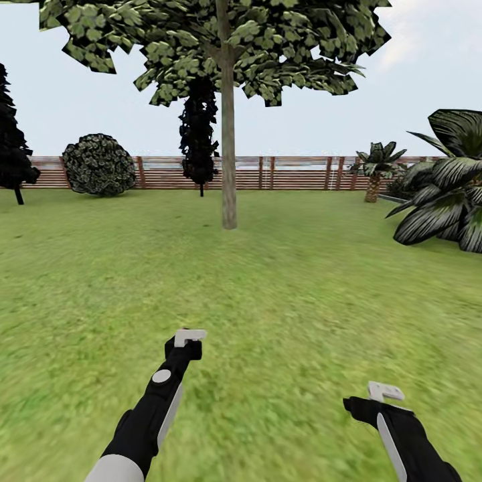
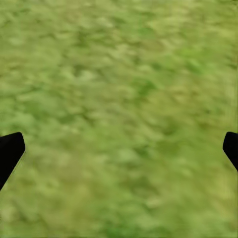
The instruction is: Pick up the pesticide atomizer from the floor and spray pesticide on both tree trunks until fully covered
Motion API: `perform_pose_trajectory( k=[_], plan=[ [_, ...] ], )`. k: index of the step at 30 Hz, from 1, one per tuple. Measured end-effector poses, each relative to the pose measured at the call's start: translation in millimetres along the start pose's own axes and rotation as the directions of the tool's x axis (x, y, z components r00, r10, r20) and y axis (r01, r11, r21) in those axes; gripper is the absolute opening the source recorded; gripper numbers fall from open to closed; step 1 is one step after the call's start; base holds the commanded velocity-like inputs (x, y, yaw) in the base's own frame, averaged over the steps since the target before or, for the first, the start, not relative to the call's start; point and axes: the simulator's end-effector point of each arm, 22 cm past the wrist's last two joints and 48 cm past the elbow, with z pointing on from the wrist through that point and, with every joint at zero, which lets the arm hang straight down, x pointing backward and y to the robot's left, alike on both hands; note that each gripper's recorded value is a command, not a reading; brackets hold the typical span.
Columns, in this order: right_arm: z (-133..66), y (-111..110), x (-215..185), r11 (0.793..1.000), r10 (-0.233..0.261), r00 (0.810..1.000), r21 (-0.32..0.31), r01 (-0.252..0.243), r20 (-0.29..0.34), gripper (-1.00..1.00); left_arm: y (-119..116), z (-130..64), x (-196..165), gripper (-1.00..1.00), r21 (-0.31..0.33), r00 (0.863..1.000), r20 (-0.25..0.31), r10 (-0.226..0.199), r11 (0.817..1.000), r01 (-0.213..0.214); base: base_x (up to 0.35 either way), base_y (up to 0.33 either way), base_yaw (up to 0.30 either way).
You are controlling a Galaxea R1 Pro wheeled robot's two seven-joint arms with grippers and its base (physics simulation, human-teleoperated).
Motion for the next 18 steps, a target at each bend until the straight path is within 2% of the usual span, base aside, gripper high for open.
perform_pose_trajectory(
  k=[18],
  plan=[
    [0.0, 0.2, 0.1, 1.000, 0.000, 1.000, -0.001, 0.000, -0.001, 1.00, 0.2, 0.0, 0.0, -1.00, -0.001, 1.000, 0.000, 0.000, 1.000, 0.000, 0.338, 0.000, -0.006]
  ],
)
